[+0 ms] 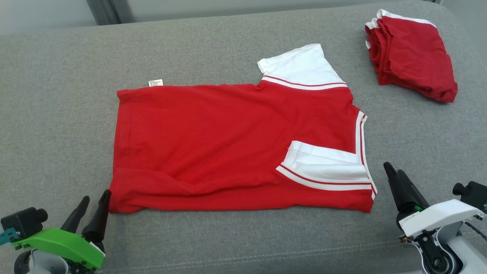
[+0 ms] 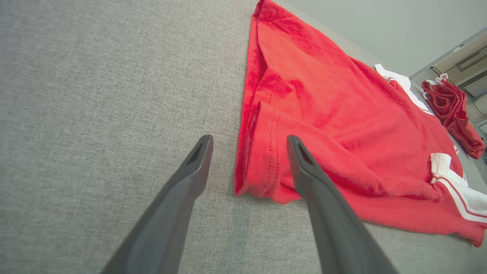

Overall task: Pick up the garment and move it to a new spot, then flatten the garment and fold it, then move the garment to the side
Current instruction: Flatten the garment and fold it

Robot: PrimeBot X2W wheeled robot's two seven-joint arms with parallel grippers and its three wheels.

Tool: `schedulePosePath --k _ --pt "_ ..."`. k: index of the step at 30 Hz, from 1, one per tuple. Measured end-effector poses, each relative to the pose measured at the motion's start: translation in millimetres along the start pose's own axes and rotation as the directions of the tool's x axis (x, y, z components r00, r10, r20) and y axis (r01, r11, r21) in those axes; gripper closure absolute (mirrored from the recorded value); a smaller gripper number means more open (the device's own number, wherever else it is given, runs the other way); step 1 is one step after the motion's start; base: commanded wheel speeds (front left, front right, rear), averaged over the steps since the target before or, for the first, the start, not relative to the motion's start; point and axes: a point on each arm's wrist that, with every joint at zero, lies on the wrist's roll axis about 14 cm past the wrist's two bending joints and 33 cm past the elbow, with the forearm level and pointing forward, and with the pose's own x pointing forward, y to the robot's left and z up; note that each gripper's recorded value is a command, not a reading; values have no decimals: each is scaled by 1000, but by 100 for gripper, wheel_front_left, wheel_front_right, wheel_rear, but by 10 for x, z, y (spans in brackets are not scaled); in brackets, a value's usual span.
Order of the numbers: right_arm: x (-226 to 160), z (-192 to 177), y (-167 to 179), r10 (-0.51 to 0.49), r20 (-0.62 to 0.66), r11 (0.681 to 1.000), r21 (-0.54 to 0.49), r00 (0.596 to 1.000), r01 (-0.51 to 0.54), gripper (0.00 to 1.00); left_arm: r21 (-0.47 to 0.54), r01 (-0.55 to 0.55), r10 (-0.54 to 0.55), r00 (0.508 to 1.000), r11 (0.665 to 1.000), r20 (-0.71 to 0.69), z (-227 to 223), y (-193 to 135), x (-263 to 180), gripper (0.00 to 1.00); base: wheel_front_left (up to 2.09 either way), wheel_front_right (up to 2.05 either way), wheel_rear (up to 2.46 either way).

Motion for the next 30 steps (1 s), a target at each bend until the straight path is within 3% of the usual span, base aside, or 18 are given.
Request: schedulePosePath --k 14,21,30 --pt "59 -28 242 78 -6 995 -58 997 -78 0 87 114 -121 990 990 76 202 -391 113 0 0 0 0" --pt "159 212 309 109 49 982 -158 993 -100 0 131 152 -165 982 980 95 237 -548 149 0 0 0 0" --pt "201 486 316 106 121 948 -312 987 -63 0 206 105 -141 976 973 168 438 -544 173 0 0 0 0"
